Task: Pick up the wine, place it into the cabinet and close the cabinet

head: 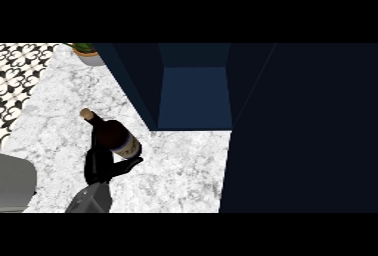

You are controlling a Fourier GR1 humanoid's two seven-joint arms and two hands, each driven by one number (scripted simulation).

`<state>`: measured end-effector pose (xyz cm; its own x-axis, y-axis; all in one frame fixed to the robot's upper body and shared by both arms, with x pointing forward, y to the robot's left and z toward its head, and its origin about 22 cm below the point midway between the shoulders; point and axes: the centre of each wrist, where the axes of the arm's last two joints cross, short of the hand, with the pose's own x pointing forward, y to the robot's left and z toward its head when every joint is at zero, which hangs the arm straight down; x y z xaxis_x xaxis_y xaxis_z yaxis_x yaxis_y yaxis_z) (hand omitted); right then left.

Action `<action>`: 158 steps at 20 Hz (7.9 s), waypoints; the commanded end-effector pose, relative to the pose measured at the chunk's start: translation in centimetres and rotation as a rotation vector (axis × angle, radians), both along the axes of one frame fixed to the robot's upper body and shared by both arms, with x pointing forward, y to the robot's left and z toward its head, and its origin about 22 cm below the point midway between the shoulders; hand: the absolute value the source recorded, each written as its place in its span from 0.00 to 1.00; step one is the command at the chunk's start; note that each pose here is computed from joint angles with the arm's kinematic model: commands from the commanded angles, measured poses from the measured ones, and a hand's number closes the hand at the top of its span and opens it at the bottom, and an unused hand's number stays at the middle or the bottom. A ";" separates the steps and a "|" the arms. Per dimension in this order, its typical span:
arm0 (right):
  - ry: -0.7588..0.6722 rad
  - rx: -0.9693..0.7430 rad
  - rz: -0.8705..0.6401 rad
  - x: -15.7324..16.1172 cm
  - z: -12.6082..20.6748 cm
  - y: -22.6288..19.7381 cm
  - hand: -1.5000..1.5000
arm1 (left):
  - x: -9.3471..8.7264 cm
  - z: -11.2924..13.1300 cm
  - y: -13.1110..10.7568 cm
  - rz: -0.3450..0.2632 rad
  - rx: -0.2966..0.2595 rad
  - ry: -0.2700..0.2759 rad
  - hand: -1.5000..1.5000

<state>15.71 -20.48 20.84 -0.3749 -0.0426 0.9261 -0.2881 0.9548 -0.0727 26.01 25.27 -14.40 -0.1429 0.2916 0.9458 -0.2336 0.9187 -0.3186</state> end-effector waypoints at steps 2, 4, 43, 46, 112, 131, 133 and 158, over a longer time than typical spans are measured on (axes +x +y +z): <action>-0.022 0.029 0.018 -3.1 0.2 -0.3 0.00 | -1.8 -1.7 -0.3 -0.007 -0.014 -0.015 0.00; -0.034 0.027 0.041 -2.6 0.1 -0.7 0.00 | 1.0 -0.3 -1.1 -0.030 0.006 -0.016 0.00; 0.009 0.012 0.043 -2.3 0.1 -1.2 0.00 | -1.5 1.8 1.3 -0.199 -0.154 -0.088 1.00; -0.005 0.030 0.037 -1.3 -0.7 -0.8 0.00 | -1.0 2.7 -1.1 -0.252 -0.138 -0.109 1.00; 0.017 0.013 0.064 1.8 -3.3 -0.3 0.00 | 13.3 14.3 -16.7 -0.141 -0.127 -0.017 1.00; -0.010 0.014 0.105 2.8 -3.2 -0.2 0.00 | 15.4 16.5 -16.9 -0.102 -0.119 0.042 1.00; -0.021 0.004 0.117 2.4 -2.3 -0.5 0.00 | 15.1 15.0 -16.0 -0.087 -0.102 0.047 1.00; -0.021 0.017 0.156 3.3 -2.6 -0.2 0.00 | 13.8 15.7 -18.6 0.002 -0.176 0.033 0.00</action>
